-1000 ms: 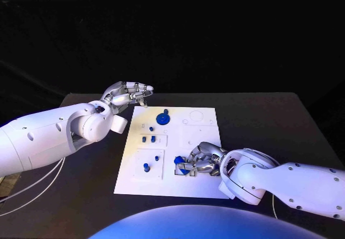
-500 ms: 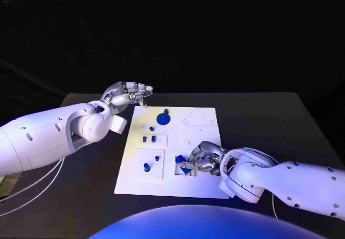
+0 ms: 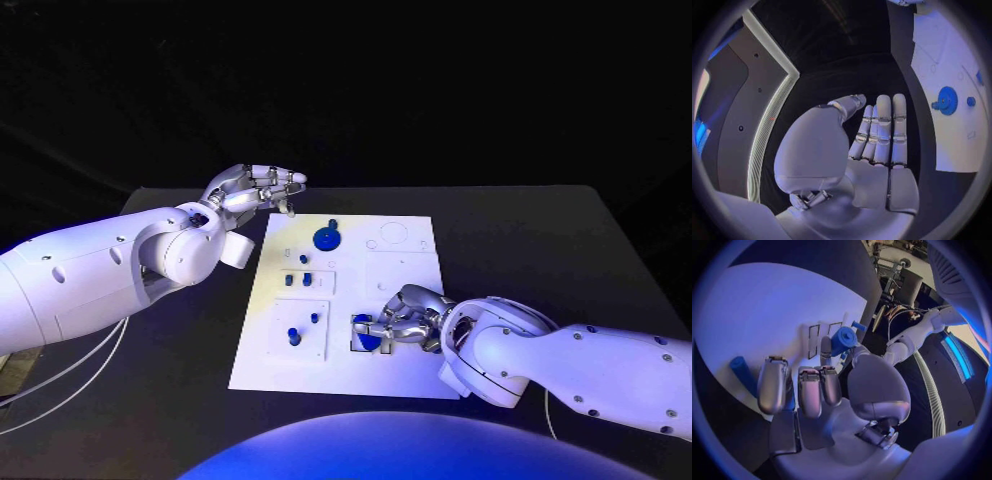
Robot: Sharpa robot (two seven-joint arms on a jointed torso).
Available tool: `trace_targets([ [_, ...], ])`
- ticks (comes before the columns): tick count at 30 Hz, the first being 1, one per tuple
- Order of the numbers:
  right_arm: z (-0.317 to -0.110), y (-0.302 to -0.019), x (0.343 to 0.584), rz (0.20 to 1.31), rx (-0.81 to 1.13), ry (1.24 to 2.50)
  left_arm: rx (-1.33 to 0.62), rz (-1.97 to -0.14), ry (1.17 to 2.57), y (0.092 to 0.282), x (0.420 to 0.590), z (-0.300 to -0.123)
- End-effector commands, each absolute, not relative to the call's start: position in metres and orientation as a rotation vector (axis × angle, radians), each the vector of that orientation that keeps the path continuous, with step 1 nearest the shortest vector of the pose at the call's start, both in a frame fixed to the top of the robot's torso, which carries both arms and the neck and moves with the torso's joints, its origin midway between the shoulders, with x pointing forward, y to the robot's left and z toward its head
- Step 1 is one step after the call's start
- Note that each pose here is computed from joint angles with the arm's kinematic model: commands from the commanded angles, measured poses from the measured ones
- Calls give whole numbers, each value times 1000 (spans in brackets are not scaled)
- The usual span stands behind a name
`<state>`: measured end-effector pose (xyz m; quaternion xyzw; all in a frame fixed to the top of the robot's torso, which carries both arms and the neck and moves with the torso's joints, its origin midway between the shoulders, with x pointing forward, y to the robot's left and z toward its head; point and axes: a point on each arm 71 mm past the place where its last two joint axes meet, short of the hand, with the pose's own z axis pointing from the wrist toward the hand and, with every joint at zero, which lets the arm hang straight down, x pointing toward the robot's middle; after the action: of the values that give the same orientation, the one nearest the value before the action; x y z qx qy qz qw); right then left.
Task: Assemble the parts on the task board
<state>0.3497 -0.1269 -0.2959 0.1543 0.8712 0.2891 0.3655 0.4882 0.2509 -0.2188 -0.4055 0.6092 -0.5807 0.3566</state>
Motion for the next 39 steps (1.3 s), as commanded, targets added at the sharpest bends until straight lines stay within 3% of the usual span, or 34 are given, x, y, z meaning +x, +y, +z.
trace_targets([
  [1,-296,-126,349,731,358,2241,-1044,-1519,1577,249,488,-218],
  [39,-285,-132,334,830,300,2256,-1047,-1508,1580,252,488,-218],
])
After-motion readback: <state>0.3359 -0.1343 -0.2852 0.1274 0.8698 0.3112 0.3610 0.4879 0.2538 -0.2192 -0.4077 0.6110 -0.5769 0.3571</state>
